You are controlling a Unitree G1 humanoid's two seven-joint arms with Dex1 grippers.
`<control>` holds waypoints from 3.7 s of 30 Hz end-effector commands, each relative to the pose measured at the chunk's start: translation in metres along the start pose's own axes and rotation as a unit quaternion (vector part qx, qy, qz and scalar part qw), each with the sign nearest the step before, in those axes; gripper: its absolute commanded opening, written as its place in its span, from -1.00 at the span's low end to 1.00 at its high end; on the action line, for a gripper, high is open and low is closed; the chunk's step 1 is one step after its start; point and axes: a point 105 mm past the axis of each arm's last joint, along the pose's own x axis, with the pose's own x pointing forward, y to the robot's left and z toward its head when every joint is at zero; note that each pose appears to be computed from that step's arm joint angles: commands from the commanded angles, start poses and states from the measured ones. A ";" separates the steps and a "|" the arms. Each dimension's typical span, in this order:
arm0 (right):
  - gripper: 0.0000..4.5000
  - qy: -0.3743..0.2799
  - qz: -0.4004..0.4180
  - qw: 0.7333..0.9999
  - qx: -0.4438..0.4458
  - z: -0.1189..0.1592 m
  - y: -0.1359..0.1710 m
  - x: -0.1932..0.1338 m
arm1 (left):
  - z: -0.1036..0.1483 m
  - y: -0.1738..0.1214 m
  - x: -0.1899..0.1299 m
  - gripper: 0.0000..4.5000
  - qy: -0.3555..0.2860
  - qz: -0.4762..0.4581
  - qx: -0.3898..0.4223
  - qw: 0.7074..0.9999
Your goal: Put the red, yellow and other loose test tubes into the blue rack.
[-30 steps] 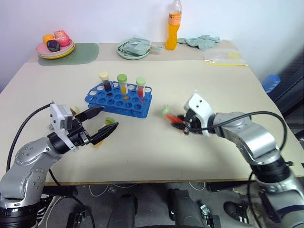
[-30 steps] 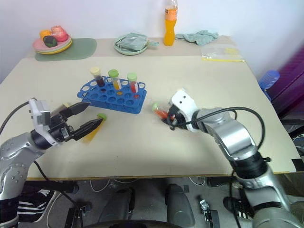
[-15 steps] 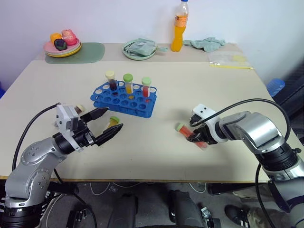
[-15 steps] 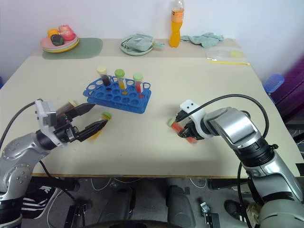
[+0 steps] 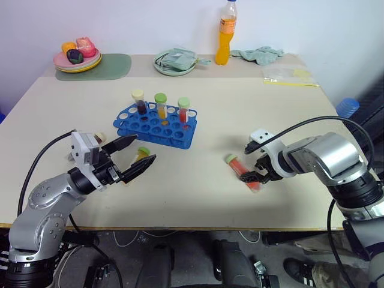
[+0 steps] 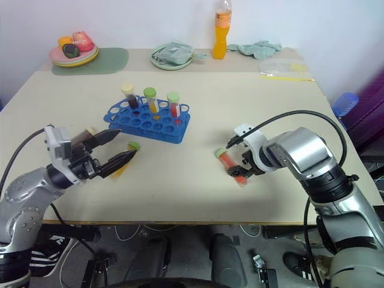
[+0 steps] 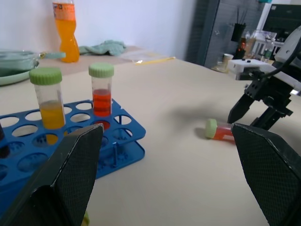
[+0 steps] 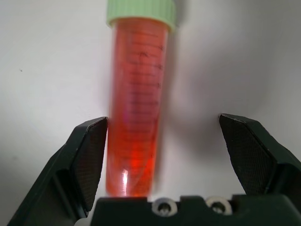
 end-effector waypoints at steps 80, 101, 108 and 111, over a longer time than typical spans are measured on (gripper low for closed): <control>-0.65 -0.643 0.117 0.748 -0.114 0.162 0.111 -0.061 | 0.006 -0.001 0.004 1.00 -0.023 0.007 0.013 1.000; -0.65 -0.666 -0.006 0.734 -0.133 0.197 0.147 0.035 | 0.000 0.043 -0.018 1.00 0.026 0.108 0.098 0.989; -0.65 -0.647 -0.015 0.753 -0.119 0.191 0.142 0.052 | -0.001 0.043 -0.021 1.00 0.023 0.109 0.100 0.989; -0.65 -0.646 -0.020 0.754 -0.119 0.189 0.139 0.053 | -0.001 0.043 -0.022 1.00 0.023 0.109 0.100 0.989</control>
